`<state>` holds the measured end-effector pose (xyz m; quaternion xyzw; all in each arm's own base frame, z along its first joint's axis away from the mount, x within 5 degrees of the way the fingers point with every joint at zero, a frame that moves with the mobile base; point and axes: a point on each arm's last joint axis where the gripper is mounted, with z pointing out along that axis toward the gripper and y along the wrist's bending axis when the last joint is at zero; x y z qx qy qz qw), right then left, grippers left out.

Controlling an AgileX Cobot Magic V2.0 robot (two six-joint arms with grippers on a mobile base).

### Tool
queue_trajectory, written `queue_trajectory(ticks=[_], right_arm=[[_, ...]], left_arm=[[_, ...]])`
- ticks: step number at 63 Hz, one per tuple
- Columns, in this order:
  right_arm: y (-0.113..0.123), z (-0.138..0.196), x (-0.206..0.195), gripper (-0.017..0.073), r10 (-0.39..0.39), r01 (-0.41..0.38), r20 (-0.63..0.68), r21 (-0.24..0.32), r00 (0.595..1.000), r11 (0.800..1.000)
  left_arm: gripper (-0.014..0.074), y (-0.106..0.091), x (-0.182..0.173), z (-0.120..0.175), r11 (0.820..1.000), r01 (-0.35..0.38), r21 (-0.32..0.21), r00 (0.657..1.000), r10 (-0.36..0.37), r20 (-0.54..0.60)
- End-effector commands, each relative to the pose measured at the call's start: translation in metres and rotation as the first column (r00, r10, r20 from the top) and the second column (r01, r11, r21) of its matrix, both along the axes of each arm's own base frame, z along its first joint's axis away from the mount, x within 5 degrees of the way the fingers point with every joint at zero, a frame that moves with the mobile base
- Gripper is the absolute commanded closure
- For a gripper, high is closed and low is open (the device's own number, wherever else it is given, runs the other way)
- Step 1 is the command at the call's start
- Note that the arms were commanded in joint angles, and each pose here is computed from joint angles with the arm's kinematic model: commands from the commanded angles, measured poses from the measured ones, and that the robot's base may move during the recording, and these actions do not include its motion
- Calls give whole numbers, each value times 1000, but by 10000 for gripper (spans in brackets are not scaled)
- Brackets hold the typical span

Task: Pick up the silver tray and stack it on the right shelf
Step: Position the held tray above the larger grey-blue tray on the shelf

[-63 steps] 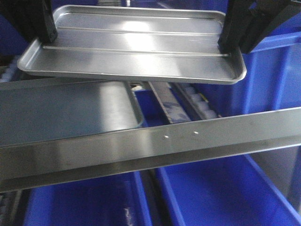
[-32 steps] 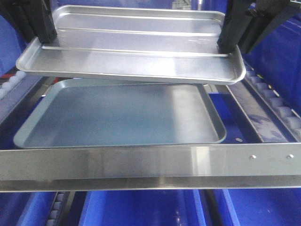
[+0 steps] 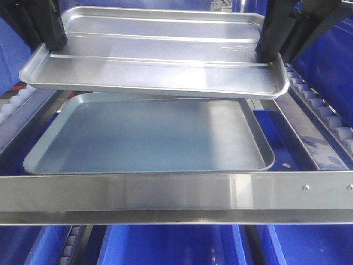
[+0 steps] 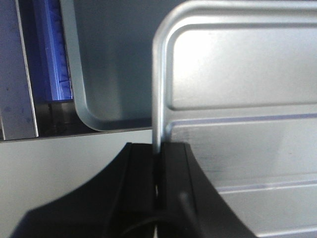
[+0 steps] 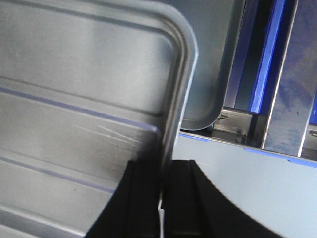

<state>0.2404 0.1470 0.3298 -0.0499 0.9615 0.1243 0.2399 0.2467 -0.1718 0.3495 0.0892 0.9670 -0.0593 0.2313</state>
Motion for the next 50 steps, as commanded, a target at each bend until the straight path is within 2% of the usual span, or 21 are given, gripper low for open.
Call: queue_trajectory(ticks=[1,50], right_arm=[[-1,24,-3,503,27,-31,111,41,993,999],[0,25,-2,503,26,-33,131,53,991,998]], left_arm=[[688,2,-2,23,998,14,-56,995,-9,95],[688,2,-1,24,998,18,-63,994,-11,109]])
